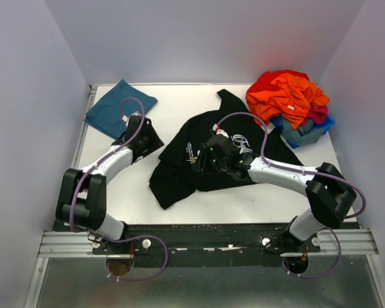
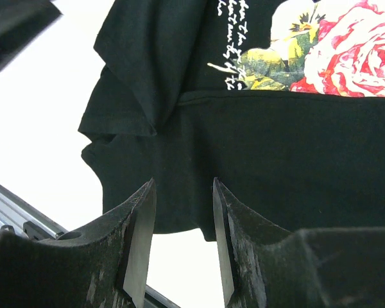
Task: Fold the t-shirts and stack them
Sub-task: Fold the flattened tshirt in 1/3 of the way
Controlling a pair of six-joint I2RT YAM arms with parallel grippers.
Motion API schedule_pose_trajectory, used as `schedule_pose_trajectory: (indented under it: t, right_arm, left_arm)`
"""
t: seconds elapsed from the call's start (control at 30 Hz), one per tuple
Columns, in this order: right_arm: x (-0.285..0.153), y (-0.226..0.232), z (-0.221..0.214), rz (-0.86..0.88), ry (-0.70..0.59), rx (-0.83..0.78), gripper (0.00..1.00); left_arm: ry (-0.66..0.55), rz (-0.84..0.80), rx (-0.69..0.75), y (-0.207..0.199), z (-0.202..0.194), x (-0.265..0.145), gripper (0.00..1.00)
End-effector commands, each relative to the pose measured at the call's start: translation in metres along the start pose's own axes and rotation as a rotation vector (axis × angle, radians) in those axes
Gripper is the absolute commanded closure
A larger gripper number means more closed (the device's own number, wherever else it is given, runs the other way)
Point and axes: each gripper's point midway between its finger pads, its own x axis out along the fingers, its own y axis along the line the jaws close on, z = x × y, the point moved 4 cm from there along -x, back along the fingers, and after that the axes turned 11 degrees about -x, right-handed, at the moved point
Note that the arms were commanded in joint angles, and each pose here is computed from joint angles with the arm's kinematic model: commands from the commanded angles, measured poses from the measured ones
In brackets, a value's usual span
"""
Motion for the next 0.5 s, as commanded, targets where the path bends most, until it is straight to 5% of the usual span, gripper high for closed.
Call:
schedule_pose_trajectory:
  t: [0.0,0.17,0.33,0.47]
  right_arm:
    - [-0.008,-0.001,0.011,-0.011,-0.029,-0.013,0.51]
    - [-0.01,-0.007,0.008,-0.023,-0.023,-0.01,0.51]
    - [-0.009,-0.01,0.006,-0.027,-0.019,-0.003,0.52]
    - [-0.009,-0.012,0.005,-0.032,-0.016,0.003,0.52]
  left_arm:
    - [0.16,0.012,-0.032,0.01,-0.03,0.02,0.4]
    - [0.175,0.035,-0.031,0.018,-0.035,0.03,0.44]
    - [0.217,0.021,-0.027,0.018,-0.042,0.036,0.68]
    - [0.213,0.067,-0.019,0.027,-0.043,0.037,0.63]
